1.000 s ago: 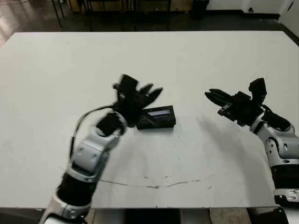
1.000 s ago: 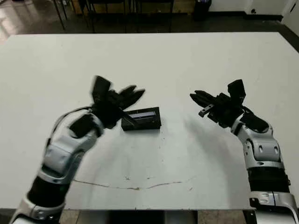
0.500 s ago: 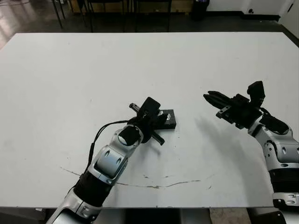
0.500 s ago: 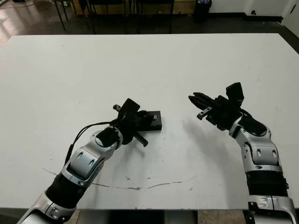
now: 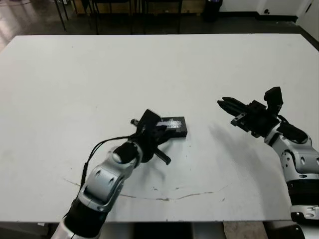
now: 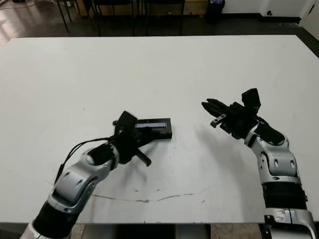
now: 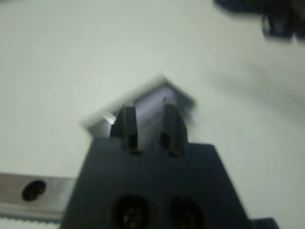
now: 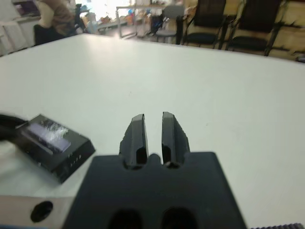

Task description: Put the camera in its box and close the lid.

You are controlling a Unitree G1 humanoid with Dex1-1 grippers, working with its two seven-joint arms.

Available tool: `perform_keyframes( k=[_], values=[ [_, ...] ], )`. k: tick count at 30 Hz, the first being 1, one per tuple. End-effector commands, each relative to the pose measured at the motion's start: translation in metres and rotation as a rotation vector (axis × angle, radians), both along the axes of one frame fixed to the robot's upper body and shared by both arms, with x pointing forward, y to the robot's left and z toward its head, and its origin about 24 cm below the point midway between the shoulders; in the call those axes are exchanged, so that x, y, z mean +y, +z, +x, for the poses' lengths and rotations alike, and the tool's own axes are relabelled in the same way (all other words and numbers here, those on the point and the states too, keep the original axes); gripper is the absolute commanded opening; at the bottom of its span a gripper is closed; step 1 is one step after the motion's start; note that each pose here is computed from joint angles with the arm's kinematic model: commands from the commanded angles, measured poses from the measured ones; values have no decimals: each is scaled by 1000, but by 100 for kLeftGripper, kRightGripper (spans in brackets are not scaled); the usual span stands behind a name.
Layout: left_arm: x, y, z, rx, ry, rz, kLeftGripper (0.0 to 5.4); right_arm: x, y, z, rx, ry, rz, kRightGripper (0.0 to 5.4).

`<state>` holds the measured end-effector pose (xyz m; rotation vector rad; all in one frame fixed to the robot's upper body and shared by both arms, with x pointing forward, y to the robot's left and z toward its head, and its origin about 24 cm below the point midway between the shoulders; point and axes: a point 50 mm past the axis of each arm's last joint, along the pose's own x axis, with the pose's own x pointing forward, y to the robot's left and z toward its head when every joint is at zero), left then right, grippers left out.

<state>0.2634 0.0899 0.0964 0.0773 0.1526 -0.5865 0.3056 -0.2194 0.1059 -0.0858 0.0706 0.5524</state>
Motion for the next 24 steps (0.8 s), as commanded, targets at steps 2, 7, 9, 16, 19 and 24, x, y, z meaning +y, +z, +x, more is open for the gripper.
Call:
perform_keyframes(
  k=[2, 7, 9, 16, 19, 24],
  values=[
    [44, 27, 5, -231, 163, -52, 1, 8, 1, -6, -37, -87, 41, 0],
    [87, 47, 7, -443, 293, -44, 1, 23, 10, -12, -162, -143, 25, 0],
    [101, 47, 8, -486, 363, -28, 1, 28, 10, -14, -216, -168, 4, 0],
    [129, 28, 9, -573, 528, 68, 1, 42, 2, -23, -282, -264, -64, 0],
    [130, 20, 7, -571, 558, 80, 1, 44, -5, -24, -290, -298, -88, 0],
    [129, 9, 6, -510, 613, 49, 1, 48, -11, -27, -284, -334, -103, 0]
  ],
)
